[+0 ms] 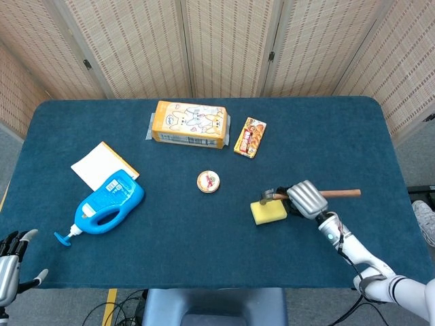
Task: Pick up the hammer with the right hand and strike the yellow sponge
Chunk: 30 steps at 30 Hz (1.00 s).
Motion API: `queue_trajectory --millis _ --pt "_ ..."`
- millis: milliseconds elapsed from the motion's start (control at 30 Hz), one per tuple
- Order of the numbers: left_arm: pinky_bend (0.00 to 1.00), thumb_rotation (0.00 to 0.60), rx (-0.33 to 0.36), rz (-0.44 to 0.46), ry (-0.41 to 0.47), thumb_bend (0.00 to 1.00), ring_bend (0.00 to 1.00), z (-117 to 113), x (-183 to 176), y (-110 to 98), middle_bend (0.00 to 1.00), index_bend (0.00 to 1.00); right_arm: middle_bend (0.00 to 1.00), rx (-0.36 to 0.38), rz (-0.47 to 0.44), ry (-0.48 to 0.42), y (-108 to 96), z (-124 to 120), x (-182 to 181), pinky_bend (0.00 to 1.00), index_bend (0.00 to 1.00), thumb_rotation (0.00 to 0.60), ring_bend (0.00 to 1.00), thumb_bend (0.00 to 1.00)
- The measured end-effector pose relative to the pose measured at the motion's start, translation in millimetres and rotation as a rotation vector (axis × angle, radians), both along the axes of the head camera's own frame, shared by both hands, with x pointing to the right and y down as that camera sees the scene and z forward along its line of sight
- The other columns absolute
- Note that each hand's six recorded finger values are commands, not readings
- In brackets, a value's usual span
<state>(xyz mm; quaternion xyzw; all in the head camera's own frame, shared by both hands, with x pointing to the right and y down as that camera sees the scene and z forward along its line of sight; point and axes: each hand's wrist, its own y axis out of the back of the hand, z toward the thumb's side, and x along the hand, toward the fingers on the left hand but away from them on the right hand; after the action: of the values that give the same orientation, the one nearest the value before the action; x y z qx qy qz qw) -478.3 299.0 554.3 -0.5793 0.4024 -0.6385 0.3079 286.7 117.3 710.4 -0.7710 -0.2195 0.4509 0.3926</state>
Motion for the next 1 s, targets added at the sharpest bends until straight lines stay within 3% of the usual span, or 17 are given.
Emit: queue_trajectory --millis 233,367,467,633,800,1000 --pt "0.18 0.600 -0.003 0.012 0.007 0.21 0.12 1 5 -1 0.20 0.18 0.81 -0.031 0.093 -0.051 -19 14 -12 0.70 0.83 0.600 0.69 0.72" --pt "0.18 0.600 -0.003 0.011 0.007 0.21 0.12 1 5 -1 0.20 0.18 0.69 -0.052 0.110 -0.070 -24 29 -29 0.63 0.77 0.600 0.57 0.65" --pt "0.18 0.600 -0.007 0.011 0.006 0.21 0.12 0 5 0 0.20 0.18 0.52 -0.076 0.120 -0.072 -29 42 -44 0.49 0.58 0.600 0.39 0.57" --pt "0.18 0.600 -0.006 0.003 0.000 0.21 0.12 -4 3 2 0.20 0.18 0.19 -0.102 0.122 -0.057 -34 54 -59 0.25 0.15 0.600 0.11 0.35" --pt "0.18 0.600 -0.005 -0.006 -0.002 0.21 0.12 -5 0 3 0.20 0.18 0.10 -0.074 0.149 -0.044 -42 50 -46 0.22 0.06 0.600 0.07 0.34" --pt "0.18 0.600 -0.005 0.011 0.014 0.21 0.12 -2 6 -1 0.20 0.18 0.11 -0.022 0.189 -0.010 -49 30 -7 0.22 0.03 0.600 0.07 0.34"
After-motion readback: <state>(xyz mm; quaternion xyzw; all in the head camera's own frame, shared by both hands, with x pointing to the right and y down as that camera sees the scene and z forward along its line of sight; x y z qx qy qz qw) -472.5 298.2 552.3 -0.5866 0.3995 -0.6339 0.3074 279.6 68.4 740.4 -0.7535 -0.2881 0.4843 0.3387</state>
